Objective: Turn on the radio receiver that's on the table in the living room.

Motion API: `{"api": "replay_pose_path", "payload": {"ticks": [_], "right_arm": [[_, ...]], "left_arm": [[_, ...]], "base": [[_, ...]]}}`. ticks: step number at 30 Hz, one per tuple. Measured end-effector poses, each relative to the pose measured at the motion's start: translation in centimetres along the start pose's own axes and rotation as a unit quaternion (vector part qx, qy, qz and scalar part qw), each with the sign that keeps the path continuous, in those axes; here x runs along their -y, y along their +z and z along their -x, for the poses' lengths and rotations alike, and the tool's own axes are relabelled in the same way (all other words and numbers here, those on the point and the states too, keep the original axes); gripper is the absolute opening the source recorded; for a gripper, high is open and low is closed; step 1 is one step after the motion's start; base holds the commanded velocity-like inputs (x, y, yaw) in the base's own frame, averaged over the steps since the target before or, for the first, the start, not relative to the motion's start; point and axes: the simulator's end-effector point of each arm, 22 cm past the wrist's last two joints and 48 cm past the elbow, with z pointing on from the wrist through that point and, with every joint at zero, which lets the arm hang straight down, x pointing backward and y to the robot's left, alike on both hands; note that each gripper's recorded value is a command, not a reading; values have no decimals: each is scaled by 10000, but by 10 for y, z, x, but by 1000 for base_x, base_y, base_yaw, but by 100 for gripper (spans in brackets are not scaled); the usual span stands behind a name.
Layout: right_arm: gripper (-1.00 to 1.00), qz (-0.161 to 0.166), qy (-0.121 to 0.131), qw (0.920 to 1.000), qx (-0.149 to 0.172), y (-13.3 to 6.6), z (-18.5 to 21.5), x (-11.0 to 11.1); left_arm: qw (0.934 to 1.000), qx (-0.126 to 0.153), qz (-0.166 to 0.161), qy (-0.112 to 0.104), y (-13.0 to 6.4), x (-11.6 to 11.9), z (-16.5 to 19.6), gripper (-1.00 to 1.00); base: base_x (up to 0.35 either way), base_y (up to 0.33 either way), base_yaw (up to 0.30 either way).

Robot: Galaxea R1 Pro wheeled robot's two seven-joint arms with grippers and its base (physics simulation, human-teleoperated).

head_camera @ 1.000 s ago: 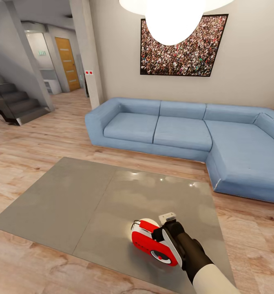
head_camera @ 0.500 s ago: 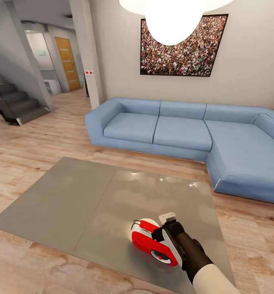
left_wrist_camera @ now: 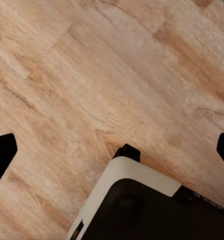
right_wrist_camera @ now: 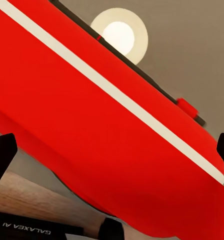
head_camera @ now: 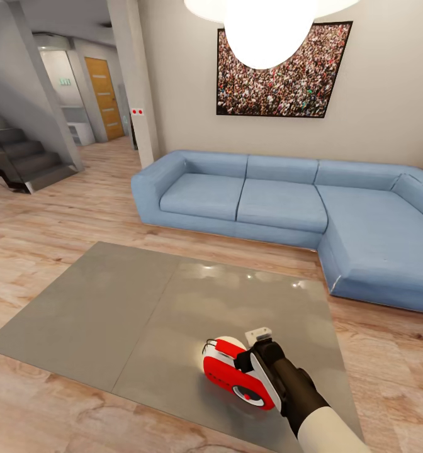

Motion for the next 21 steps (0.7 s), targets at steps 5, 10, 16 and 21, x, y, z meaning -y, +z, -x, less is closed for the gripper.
{"api": "replay_pose_path", "payload": {"ticks": [5,10,16,21], "right_arm": [[100,3,3,10000,0,6,-2,0],[100,-1,0,10000,0,6,-2,0],[100,-6,0,10000,-1,10,-3,0],[100,-3,0,10000,1,14,-5,-1]], "left_arm": [[10000,-6,-10,12,6,2,-2,100],[10000,-11,-36,22,6,5,-3,100],[10000,-14,-35,28,10,5,-4,100],[10000,-14,-36,29,15,5,-6,100]], "base": [[0,0,0],[0,0,0],[0,0,0],[0,0,0]]}}
